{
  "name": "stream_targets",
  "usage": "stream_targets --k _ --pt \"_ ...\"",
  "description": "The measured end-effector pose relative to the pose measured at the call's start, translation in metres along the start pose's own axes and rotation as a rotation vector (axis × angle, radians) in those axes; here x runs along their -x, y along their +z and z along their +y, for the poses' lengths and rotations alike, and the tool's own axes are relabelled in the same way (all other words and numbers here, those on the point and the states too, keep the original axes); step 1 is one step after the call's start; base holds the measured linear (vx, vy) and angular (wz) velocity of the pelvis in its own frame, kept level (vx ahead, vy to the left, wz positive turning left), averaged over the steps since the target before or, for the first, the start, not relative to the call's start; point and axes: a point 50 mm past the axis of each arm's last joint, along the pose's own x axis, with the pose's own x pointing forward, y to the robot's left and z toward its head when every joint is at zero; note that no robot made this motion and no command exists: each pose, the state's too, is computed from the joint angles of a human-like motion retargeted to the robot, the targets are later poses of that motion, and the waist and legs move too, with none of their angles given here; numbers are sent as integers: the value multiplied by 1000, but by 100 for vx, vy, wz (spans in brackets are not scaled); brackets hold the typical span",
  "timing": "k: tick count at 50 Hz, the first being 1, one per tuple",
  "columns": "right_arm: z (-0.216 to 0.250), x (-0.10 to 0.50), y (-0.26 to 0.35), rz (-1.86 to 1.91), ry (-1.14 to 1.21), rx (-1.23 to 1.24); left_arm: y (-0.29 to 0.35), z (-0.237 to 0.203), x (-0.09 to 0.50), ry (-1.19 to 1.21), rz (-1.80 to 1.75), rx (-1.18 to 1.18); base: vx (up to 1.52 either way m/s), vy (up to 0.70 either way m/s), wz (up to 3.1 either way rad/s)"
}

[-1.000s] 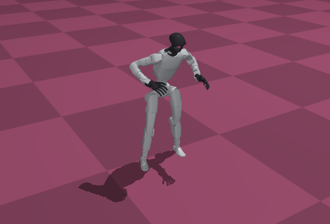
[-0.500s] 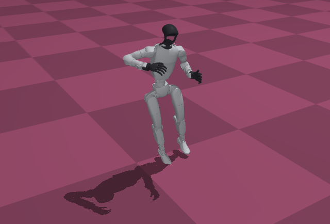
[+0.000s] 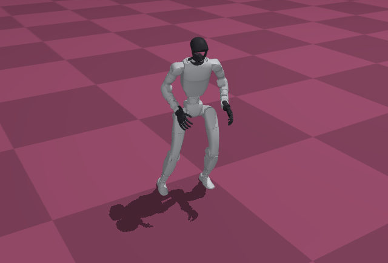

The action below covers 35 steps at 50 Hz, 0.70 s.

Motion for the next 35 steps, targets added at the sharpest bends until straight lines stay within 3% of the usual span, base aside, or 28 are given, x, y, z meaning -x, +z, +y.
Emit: stream_targets --k 5,9,13,17,20,22,25,30,35 --pt "-9 41 -8 11 86 -14 10 -24 27 -147 -36 188 9 -32 -9" --pt "-17 23 -6 33 131 -111 47 -20 16 -210 -184 275 -12 -29 -17" --pt "-19 2 -1 16 134 -98 68 -26 4 -231 -252 299 -25 -32 15" --pt "-2 -1 -11 106 57 -70 48 -49 1 -209 -155 198 -9 -38 12" --pt "-4 -39 30 -83 57 -3 54 -53 -24 -206 -183 50 2 -49 -14" --pt "-14 -58 91 -375 117 20 69 -33 -35 -182 -253 -22 22 -62 -67" --pt "-48 -29 162 -771 190 -3 96 6 -22 -161 -362 -47 49 -78 -90" --pt "-120 32 125 -551 204 61 129 39 21 -160 -465 25 71 -95 35" --pt "-133 51 31 -67 226 290 142 46 41 -162 -539 -23 42 -100 31"
